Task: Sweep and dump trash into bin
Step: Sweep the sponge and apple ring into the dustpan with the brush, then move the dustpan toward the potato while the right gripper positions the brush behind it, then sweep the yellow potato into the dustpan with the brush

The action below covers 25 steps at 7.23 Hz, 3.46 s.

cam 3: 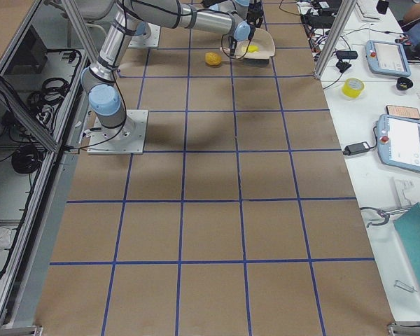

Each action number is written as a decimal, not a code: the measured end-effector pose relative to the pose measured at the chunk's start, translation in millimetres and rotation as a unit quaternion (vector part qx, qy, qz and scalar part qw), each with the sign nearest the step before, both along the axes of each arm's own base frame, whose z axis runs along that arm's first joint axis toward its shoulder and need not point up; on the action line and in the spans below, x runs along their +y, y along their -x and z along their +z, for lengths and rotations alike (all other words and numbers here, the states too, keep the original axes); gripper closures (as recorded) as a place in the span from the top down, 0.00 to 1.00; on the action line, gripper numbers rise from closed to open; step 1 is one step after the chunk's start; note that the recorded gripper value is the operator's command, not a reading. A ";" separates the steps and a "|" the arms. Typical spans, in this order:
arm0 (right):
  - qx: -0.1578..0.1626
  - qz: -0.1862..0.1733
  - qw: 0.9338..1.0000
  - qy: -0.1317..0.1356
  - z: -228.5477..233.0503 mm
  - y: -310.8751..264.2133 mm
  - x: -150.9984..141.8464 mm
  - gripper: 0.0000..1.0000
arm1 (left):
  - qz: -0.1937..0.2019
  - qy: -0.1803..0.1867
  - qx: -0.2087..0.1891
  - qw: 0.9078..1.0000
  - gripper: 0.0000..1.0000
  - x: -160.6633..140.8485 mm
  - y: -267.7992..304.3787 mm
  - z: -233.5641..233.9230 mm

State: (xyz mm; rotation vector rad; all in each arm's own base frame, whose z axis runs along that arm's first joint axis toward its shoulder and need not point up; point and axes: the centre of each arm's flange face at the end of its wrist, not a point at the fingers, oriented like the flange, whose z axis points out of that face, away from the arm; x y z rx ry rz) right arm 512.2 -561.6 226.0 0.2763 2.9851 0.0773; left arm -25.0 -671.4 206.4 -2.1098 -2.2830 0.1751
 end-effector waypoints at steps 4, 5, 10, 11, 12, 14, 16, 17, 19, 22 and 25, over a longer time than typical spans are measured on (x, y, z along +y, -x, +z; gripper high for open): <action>0.006 0.000 1.000 -0.018 29.8 2.3 -0.3 0.00 | 0.010 0.005 0.001 1.000 0.00 1.4 -20.9 6.8; 0.016 0.002 1.000 -0.024 48.3 27.5 -8.3 0.00 | 0.013 0.001 0.002 1.000 0.00 7.4 -35.1 5.1; 0.079 0.040 0.992 -0.086 79.0 157.2 22.5 0.00 | -0.023 -0.030 0.004 0.999 0.00 104.1 -42.8 9.1; 0.079 0.032 0.992 -0.088 70.6 163.7 52.8 0.00 | -0.030 -0.035 0.004 0.999 0.00 130.7 -34.6 12.1; 0.080 0.020 0.992 -0.091 60.0 159.2 83.8 0.00 | -0.043 -0.035 0.002 0.998 0.00 153.6 -28.0 14.3; 0.084 0.010 0.993 -0.087 40.1 131.1 130.1 0.00 | -0.059 -0.027 -0.004 0.998 0.00 173.2 -23.4 16.6; 0.076 0.015 0.994 -0.081 33.6 111.6 147.5 0.00 | -0.054 -0.030 -0.002 0.998 0.00 174.0 -23.5 11.9; 0.066 0.014 0.995 -0.074 30.0 101.4 152.5 0.00 | -0.052 -0.031 -0.001 0.998 0.00 173.1 -23.7 10.1; 0.057 0.003 0.996 -0.064 18.7 83.7 160.3 0.00 | -0.051 -0.034 0.000 0.998 0.00 172.4 -23.9 7.2; 0.038 -0.014 0.997 -0.067 17.3 72.0 165.8 0.00 | -0.050 -0.036 0.001 0.998 0.00 172.8 -23.7 4.5; 0.000 -0.042 0.997 -0.057 20.7 42.9 171.3 0.00 | -0.050 -0.038 0.002 0.998 0.00 173.8 -23.7 3.0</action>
